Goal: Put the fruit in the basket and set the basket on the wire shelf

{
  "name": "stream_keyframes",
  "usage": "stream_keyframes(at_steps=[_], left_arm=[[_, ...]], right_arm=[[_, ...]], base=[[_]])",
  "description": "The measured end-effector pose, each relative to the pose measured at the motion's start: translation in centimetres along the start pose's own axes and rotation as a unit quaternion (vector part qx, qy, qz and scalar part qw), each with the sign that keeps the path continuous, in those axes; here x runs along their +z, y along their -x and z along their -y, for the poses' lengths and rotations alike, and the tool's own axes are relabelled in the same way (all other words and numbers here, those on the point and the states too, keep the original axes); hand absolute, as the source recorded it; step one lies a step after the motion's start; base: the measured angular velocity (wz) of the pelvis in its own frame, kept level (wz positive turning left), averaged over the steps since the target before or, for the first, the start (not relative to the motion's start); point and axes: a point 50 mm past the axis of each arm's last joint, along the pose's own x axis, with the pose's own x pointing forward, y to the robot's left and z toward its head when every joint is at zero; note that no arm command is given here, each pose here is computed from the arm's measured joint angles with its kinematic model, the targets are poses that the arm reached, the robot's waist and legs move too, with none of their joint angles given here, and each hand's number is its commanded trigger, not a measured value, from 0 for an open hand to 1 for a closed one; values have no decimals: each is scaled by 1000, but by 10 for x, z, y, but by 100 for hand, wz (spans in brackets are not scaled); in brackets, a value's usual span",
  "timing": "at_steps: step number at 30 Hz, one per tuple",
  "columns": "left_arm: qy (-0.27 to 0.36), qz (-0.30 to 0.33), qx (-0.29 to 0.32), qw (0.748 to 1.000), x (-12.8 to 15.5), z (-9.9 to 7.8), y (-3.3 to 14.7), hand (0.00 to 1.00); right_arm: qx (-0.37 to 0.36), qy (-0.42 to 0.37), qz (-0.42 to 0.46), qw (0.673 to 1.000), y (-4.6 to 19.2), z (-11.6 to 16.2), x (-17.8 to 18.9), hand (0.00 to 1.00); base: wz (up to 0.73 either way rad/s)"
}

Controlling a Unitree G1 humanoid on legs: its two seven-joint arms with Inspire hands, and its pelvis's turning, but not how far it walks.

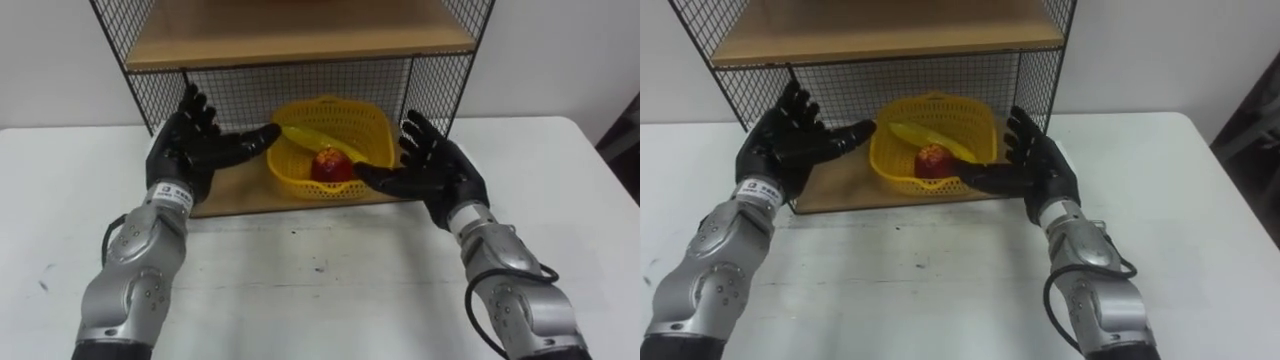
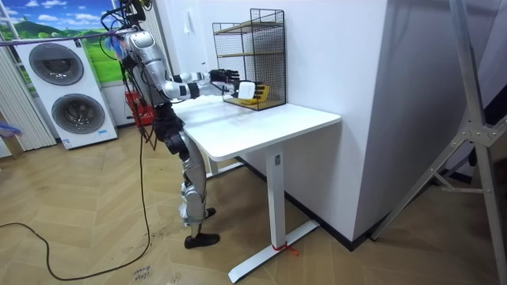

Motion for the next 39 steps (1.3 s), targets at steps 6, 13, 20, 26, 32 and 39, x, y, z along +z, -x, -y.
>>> stream_keyframes(at_steps=[6, 13, 20, 26, 32, 39], left_arm=[[-11, 29, -11, 999, 7, 1, 6, 0], [-10, 44, -20, 999, 9, 1, 12, 0], [-14, 38, -14, 999, 2, -5, 23, 0], [-16, 44, -26, 999, 1, -10, 42, 0], [-26, 69, -54, 996, 11, -6, 48, 0], [-36, 56, -57, 996, -2, -20, 71, 0]], right_arm=[[4, 2, 5, 1000, 1, 1, 1, 0], [12, 23, 35, 999, 13, -2, 6, 0], [9, 45, 35, 998, 27, 2, 1, 0], [11, 49, 54, 997, 39, 8, 9, 0], [-2, 50, 70, 996, 45, 16, 15, 0], [-29, 57, 83, 995, 63, 29, 11, 0]], base=[[0], [0], [-1], [-9], [0], [0]])
